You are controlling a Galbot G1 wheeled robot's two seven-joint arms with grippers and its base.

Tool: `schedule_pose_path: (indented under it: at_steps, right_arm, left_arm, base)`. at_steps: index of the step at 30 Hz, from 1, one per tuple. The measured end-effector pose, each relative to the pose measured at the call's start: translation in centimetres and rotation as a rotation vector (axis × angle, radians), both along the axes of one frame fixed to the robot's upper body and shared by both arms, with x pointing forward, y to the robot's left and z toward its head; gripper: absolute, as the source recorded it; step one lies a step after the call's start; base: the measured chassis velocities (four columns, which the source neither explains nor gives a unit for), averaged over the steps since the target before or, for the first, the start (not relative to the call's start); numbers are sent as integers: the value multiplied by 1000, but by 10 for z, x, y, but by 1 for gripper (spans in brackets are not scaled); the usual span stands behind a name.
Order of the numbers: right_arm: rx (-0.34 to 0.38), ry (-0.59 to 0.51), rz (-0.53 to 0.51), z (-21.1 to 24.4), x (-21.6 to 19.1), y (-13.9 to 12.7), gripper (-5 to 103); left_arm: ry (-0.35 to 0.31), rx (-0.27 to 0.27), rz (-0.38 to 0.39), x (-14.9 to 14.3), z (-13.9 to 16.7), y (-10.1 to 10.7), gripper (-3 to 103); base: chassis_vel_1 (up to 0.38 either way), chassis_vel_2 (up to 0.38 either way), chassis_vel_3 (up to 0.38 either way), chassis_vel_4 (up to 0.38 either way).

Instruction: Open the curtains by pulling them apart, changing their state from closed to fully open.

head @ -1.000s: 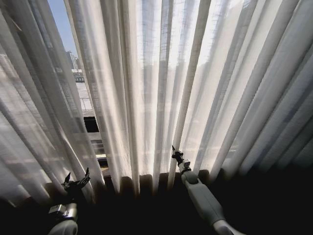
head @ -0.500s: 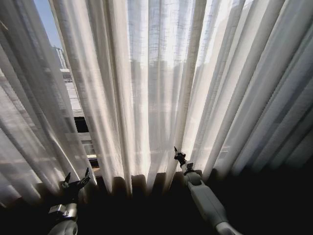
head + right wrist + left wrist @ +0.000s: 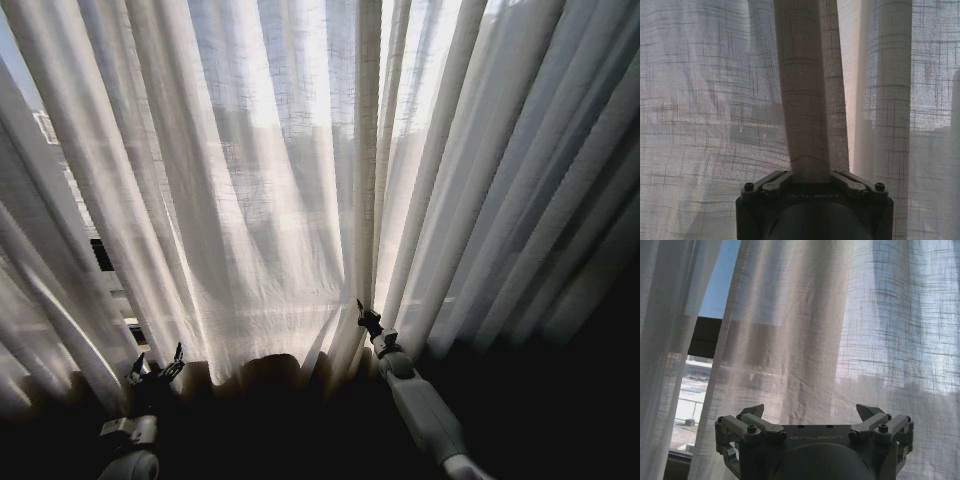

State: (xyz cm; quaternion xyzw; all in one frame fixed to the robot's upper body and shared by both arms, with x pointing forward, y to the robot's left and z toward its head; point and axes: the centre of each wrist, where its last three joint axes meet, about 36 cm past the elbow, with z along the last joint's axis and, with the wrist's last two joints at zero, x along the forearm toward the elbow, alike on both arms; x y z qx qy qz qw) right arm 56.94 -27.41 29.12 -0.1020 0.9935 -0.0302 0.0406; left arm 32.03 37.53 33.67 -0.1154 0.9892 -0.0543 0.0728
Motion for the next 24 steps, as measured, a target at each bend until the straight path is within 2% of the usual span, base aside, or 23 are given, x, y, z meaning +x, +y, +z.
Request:
schedule_pose_path:
  at_steps: [24]
  right_arm:
    - [0,-3,23,3,-1,2,0]
  left_arm:
    - [0,0,0,0,0,0,100]
  base:
    - [-347,-356,354,352]
